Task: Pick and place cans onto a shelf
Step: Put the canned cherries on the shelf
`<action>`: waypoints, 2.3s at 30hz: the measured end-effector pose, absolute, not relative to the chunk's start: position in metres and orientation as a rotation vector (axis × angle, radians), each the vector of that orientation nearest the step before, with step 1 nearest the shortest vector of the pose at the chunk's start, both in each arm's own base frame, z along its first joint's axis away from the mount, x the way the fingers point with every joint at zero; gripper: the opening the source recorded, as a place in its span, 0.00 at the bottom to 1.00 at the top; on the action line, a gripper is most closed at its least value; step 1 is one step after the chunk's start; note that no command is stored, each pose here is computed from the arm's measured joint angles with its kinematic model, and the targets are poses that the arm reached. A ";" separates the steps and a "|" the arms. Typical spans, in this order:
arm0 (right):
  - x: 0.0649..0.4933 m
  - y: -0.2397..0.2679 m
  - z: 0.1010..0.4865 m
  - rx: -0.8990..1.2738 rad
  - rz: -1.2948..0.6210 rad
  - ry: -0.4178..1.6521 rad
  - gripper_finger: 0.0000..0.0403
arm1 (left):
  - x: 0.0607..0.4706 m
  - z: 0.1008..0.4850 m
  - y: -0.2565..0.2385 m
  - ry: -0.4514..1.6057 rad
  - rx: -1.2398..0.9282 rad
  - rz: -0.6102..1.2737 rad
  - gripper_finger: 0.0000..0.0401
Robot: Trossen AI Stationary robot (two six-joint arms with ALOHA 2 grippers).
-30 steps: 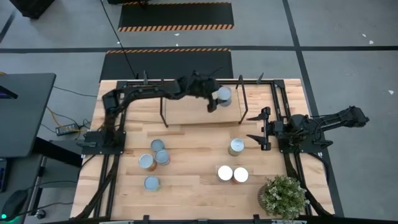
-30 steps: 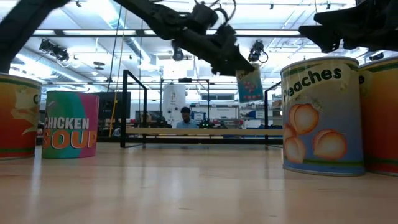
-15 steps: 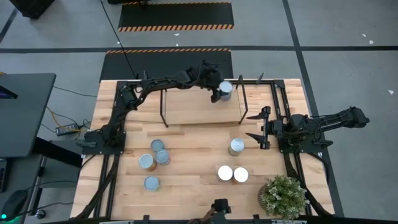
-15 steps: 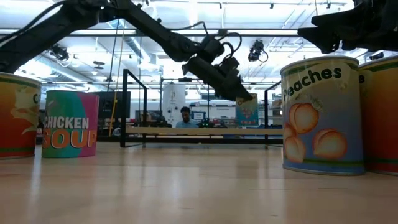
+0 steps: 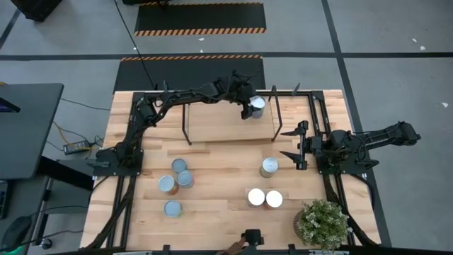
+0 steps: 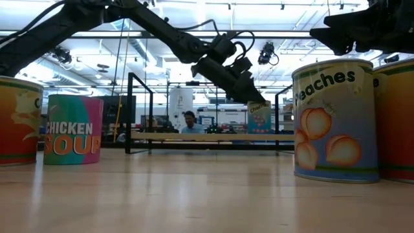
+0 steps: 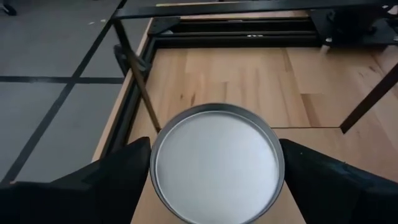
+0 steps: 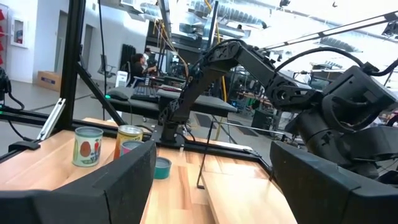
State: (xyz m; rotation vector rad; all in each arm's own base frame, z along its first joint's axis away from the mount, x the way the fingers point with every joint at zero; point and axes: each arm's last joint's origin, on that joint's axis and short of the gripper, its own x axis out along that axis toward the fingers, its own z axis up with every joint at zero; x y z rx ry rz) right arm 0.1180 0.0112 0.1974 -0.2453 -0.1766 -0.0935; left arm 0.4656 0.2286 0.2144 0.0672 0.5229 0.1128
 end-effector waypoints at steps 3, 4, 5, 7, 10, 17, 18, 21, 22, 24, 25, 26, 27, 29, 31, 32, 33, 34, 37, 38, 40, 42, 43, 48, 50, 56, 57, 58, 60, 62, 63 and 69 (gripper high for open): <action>0.118 0.011 0.197 -0.245 -0.093 -0.176 0.80 | 0.465 0.213 0.228 0.534 0.064 0.113 0.88; 0.118 0.011 0.197 -0.245 -0.093 -0.176 0.80 | 0.465 0.213 0.228 0.536 0.064 0.113 0.88; 0.118 0.011 0.197 -0.245 -0.093 -0.176 0.80 | 0.465 0.213 0.228 0.536 0.064 0.113 0.88; 0.118 0.011 0.197 -0.245 -0.093 -0.176 0.80 | 0.465 0.215 0.228 0.534 0.065 0.113 0.88; 0.118 0.011 0.197 -0.245 -0.093 -0.176 0.80 | 0.464 0.221 0.227 0.520 0.076 0.113 0.89; 0.118 0.011 0.197 -0.235 -0.092 -0.176 0.80 | 0.467 0.224 0.224 0.502 0.131 0.119 0.89; 0.118 0.011 0.197 -0.231 -0.092 -0.176 0.80 | 0.467 0.225 0.224 0.497 0.141 0.121 0.89; 0.118 0.011 0.197 -0.230 -0.092 -0.176 0.80 | 0.467 0.228 0.221 0.498 0.144 0.117 0.89; 0.118 0.011 0.197 -0.230 -0.091 -0.175 0.80 | 0.467 0.230 0.220 0.510 0.141 0.115 0.89; 0.118 0.011 0.196 -0.232 -0.091 -0.168 0.80 | 0.467 0.239 0.219 0.518 0.161 0.113 0.89; 0.118 0.011 0.196 -0.232 -0.090 -0.164 0.80 | 0.466 0.244 0.217 0.543 0.160 0.106 0.89; 0.118 0.011 0.196 -0.233 -0.090 -0.163 0.80 | 0.465 0.249 0.216 0.565 0.171 0.103 0.89; 0.118 0.011 0.196 -0.233 -0.090 -0.161 0.80 | 0.465 0.254 0.214 0.587 0.186 0.103 0.89; 0.118 0.011 0.196 -0.233 -0.090 -0.161 0.80 | 0.463 0.260 0.210 0.663 0.219 0.111 0.88; 0.118 0.011 0.196 -0.233 -0.090 -0.161 0.80 | 0.461 0.263 0.206 0.740 0.263 0.144 0.88; 0.118 0.011 0.196 -0.232 -0.090 -0.161 0.80 | 0.460 0.263 0.205 0.775 0.287 0.167 0.87; 0.118 0.011 0.196 -0.232 -0.090 -0.161 0.80 | 0.459 0.261 0.204 0.812 0.307 0.187 0.87; 0.118 0.011 0.196 -0.232 -0.090 -0.162 0.80 | 0.457 0.259 0.203 0.850 0.310 0.196 0.86; 0.118 0.011 0.196 -0.232 -0.090 -0.162 0.80 | 0.450 0.253 0.205 0.926 0.284 0.204 0.83; 0.118 0.011 0.196 -0.232 -0.090 -0.163 0.80 | 0.449 0.251 0.206 0.936 0.273 0.208 0.82; 0.118 0.011 0.197 -0.231 -0.091 -0.169 0.80 | 0.447 0.245 0.206 0.960 0.259 0.216 0.79; 0.118 0.011 0.197 -0.230 -0.091 -0.173 0.80 | 0.448 0.242 0.207 0.961 0.254 0.246 0.77; 0.118 0.011 0.197 -0.229 -0.091 -0.175 0.80 | 0.449 0.240 0.208 0.952 0.259 0.263 0.76; 0.118 0.011 0.197 -0.226 -0.091 -0.178 0.80 | 0.451 0.231 0.204 0.934 0.242 0.265 0.70; 0.118 0.011 0.197 -0.226 -0.091 -0.178 0.80 | 0.452 0.229 0.203 0.929 0.240 0.264 0.67; 0.118 0.011 0.198 -0.225 -0.092 -0.182 0.80 | 0.456 0.229 0.198 0.895 0.192 0.285 0.57; 0.118 0.011 0.198 -0.225 -0.092 -0.184 0.80 | 0.458 0.229 0.197 0.883 0.187 0.290 0.56; 0.118 0.011 0.198 -0.225 -0.092 -0.184 0.80 | 0.460 0.228 0.197 0.872 0.189 0.290 0.54; 0.118 0.011 0.198 -0.225 -0.092 -0.185 0.80 | 0.464 0.226 0.194 0.859 0.200 0.289 0.51; 0.118 0.011 0.198 -0.225 -0.091 -0.184 0.80 | 0.466 0.224 0.192 0.860 0.214 0.293 0.49; 0.118 0.011 0.198 -0.225 -0.091 -0.184 0.80 | 0.466 0.224 0.191 0.867 0.224 0.291 0.47; 0.118 0.011 0.198 -0.225 -0.087 -0.185 0.80 | 0.467 0.225 0.190 0.855 0.231 0.298 0.43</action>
